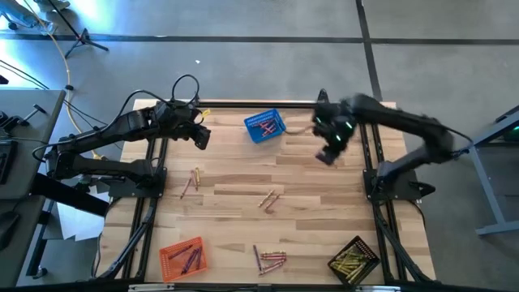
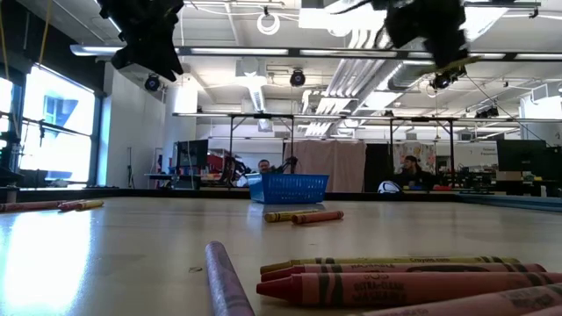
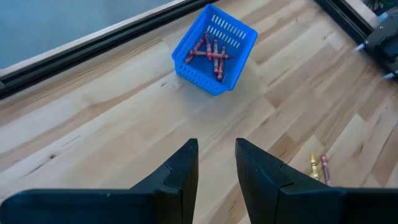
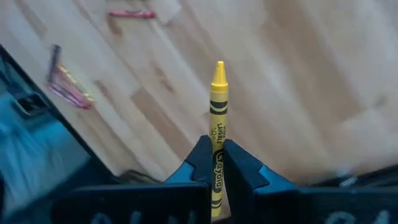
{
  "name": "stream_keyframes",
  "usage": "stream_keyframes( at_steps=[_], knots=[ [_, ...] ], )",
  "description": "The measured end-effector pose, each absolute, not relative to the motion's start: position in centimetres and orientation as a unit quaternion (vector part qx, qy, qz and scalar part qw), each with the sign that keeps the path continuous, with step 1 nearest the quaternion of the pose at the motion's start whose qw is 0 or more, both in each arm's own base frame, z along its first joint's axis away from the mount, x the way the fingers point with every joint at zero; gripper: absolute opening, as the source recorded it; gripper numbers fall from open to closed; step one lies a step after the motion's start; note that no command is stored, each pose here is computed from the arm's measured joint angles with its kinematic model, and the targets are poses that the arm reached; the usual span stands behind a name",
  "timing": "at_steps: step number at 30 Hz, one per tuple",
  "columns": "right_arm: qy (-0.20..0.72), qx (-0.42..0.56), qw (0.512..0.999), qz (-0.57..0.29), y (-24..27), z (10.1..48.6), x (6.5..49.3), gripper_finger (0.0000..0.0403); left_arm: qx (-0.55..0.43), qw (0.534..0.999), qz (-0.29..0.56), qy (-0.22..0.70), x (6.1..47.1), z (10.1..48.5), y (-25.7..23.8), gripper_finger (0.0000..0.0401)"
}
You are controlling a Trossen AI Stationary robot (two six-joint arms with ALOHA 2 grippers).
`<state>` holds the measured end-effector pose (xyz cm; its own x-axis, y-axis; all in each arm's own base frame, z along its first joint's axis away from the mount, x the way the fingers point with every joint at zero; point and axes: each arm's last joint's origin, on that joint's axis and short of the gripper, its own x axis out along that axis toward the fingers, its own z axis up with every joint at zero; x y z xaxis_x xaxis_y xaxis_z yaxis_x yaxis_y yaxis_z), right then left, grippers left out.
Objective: Sort crayons
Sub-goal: Put the yellow crayon into the black bin
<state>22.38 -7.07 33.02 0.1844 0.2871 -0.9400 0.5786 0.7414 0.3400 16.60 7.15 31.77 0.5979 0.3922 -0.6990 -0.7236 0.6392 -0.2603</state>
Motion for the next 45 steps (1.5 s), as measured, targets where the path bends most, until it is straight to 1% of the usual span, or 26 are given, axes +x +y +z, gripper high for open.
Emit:
stream_keyframes(
  at_steps=[4, 6, 8, 10, 14, 17, 20, 23, 27, 29, 32, 39, 41, 45],
  knots=[
    [0.587, 0.408, 0.675, -0.183, -2.0, 32.4, 19.4, 0.0008, -0.26, 0.855, 0.323, 0.31, 16.6, 31.8, 7.2, 0.0094],
    [0.569, 0.454, 0.649, -0.222, 0.3, 31.5, 17.7, 0.0008, -0.254, 0.857, 0.322, 0.312, 16.6, 31.8, 7.2, 0.0094],
    [0.561, 0.497, 0.618, -0.238, 2.6, 30.4, 16.3, 0.0008, -0.246, 0.859, 0.318, 0.316, 16.6, 31.8, 7.2, 0.0094],
    [0.573, 0.523, 0.588, -0.231, 4.9, 28.9, 15.3, 0.0008, -0.235, 0.862, 0.314, 0.32, 16.6, 31.8, 7.2, 0.0094],
    [0.614, 0.55, 0.545, -0.152, 9.6, 26.2, 14.4, 0.0008, -0.217, 0.866, 0.308, 0.327, 16.6, 31.8, 7.1, 0.0094],
    [0.623, 0.554, 0.546, -0.082, 12.8, 24.7, 14.1, 0.0008, -0.214, 0.867, 0.307, 0.329, 16.6, 31.8, 7.1, 0.0094],
    [0.615, 0.557, 0.555, -0.049, 15.0, 23.5, 13.7, 0.0008, -0.207, 0.869, 0.304, 0.331, 16.6, 31.7, 7.1, 0.0094],
    [0.621, 0.544, 0.562, -0.05, 16.5, 22.5, 13.3, 0.0008, -0.206, 0.869, 0.304, 0.332, 16.6, 31.7, 7.1, 0.0094],
    [0.649, 0.501, 0.57, -0.058, 17.8, 21.1, 12.7, 0.0008, -0.206, 0.869, 0.304, 0.332, 16.6, 31.7, 7.1, 0.0094],
    [0.659, 0.494, 0.562, -0.078, 18.4, 20.4, 12.5, 0.0012, -0.206, 0.869, 0.304, 0.332, 16.6, 31.7, 7.1, 0.0094],
    [0.664, 0.495, 0.553, -0.094, 18.9, 19.8, 12.4, 0.0033, -0.207, 0.869, 0.304, 0.332, 16.6, 31.7, 7.1, 0.0094],
    [0.666, 0.482, 0.567, -0.054, 19.7, 19.6, 12.5, 0.0103, -0.208, 0.868, 0.305, 0.332, 16.6, 31.7, 7.1, 0.0094],
    [0.663, 0.482, 0.571, -0.047, 19.6, 19.7, 12.7, 0.0111, -0.208, 0.868, 0.305, 0.332, 16.6, 31.7, 7.1, 0.0094],
    [0.646, 0.491, 0.585, -0.013, 19.6, 20.1, 13.6, 0.0113, -0.219, 0.868, 0.295, 0.333, 16.6, 31.7, 7.1, 0.0094]
  ],
)
